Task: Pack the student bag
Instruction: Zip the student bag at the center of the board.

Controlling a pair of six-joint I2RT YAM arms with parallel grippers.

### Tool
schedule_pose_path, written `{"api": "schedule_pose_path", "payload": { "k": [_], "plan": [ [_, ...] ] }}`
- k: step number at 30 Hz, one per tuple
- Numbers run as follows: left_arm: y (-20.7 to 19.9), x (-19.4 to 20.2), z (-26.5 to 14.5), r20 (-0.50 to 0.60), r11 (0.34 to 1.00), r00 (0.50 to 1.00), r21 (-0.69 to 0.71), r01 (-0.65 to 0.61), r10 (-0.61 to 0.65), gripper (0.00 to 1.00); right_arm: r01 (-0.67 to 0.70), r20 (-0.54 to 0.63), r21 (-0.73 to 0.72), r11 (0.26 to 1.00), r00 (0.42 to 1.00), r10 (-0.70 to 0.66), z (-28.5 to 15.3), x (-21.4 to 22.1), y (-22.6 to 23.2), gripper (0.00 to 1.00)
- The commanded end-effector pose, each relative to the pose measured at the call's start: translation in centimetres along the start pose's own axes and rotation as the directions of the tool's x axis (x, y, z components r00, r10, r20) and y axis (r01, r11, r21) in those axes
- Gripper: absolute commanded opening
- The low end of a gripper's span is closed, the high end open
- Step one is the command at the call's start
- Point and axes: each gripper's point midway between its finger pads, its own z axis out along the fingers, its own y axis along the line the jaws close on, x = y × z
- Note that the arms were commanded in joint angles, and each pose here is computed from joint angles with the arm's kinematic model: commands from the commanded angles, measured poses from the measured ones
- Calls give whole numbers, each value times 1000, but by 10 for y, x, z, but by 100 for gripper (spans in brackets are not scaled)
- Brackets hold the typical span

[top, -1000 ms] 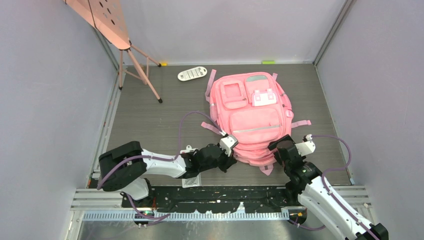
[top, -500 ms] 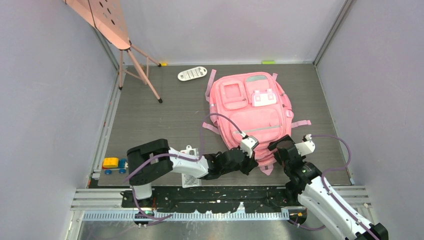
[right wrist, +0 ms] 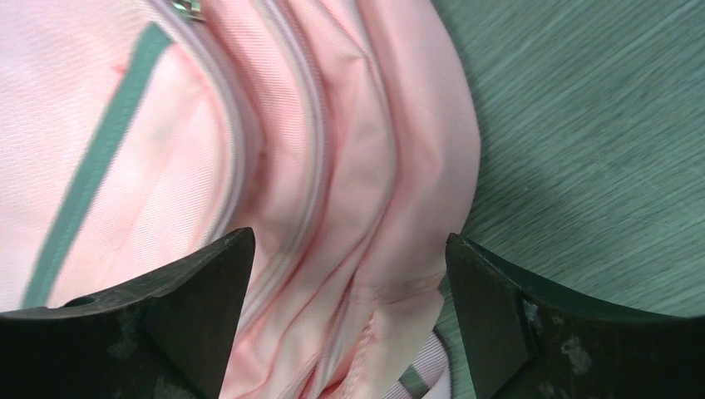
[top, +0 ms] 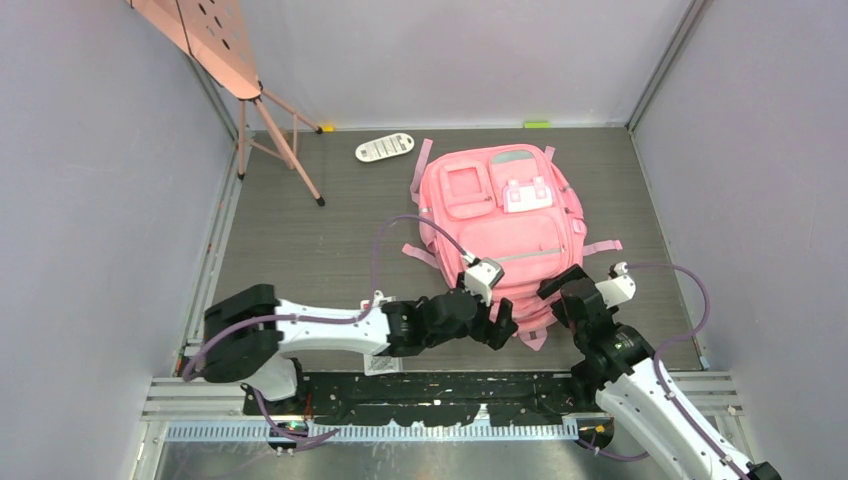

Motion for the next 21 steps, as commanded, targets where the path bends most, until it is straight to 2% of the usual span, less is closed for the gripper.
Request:
{"api": "schedule_pose_path", "payload": {
  "k": [1,5,9,13,16,21],
  "plan": [
    [31,-11,-38,-49,988,999,-154,-1,-7,80,23,-11,-60,998,1000,-24,-22,-17,22,92],
    [60,-12,-59,-80,971,993,-231,68,-89,86,45,-47,-75,996,998,-49,-37,-23,32,92],
    [84,-22,-62,-34,954,980,-238,181,-194,85,113,-89,-95,989,989,-121,-51,-30,47,92],
    [116,-38,-66,34,930,971,-284,235,-235,84,217,-235,-140,966,940,-245,-60,-13,65,91],
    [121,-47,-62,76,920,951,-241,310,-300,83,263,-363,-184,947,877,-314,-67,9,72,85],
    [125,-37,-52,62,900,929,-234,369,-365,80,270,-387,-239,933,855,-346,-81,17,76,81]
  ]
}}
